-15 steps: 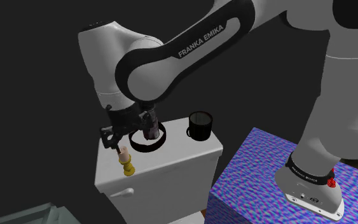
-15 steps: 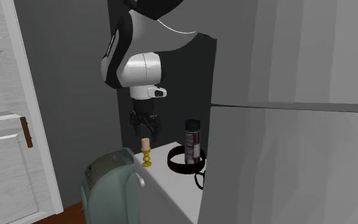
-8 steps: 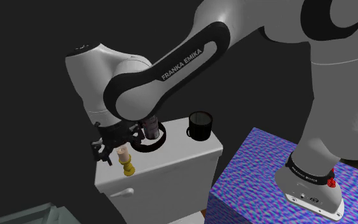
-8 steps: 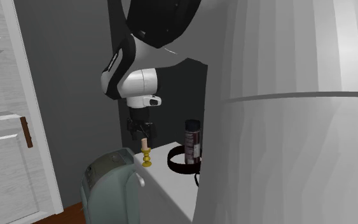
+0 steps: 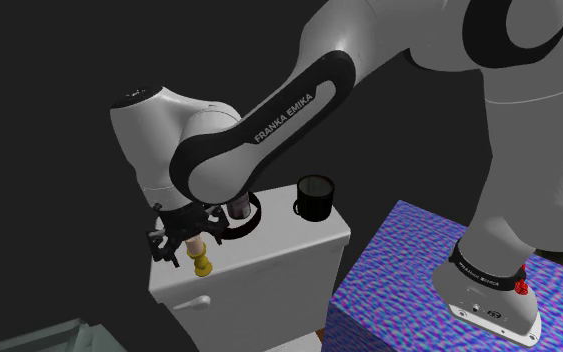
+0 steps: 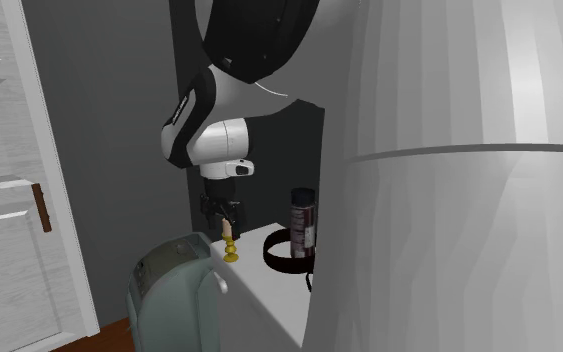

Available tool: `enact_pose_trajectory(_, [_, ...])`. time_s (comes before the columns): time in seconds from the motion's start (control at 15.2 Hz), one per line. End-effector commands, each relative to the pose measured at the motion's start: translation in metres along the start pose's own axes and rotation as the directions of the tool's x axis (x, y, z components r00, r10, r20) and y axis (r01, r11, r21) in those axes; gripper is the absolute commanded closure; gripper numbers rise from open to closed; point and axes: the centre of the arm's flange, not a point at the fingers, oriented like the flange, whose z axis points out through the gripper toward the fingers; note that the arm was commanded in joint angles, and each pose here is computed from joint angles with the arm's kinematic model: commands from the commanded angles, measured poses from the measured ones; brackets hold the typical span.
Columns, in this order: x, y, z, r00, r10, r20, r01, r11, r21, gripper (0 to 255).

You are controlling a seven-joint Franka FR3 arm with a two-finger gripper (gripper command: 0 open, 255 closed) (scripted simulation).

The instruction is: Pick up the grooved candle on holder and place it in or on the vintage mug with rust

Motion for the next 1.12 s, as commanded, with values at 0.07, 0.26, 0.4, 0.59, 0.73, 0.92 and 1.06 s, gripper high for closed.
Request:
enact_pose_trajectory(0.07, [0.0,0.0,0.0,1.0,0.0,0.0,0.0,1.0,0.0,0])
enact_pose_trajectory(0.26, [0.0,0.0,0.0,1.0,0.0,0.0,0.0,1.0,0.0,255])
enact_pose_trajectory(0.4, [0.0,0.0,0.0,1.0,0.0,0.0,0.0,1.0,0.0,255])
enact_pose_trajectory(0.59, [0.0,0.0,0.0,1.0,0.0,0.0,0.0,1.0,0.0,255])
enact_pose_trajectory(0.73, [0.0,0.0,0.0,1.0,0.0,0.0,0.0,1.0,0.0,255])
enact_pose_trajectory(0.92, [0.0,0.0,-0.01,1.0,0.0,0.0,0.0,1.0,0.0,255])
enact_pose_trajectory(1.06, [0.0,0.0,-0.021,1.0,0.0,0.0,0.0,1.0,0.0,255])
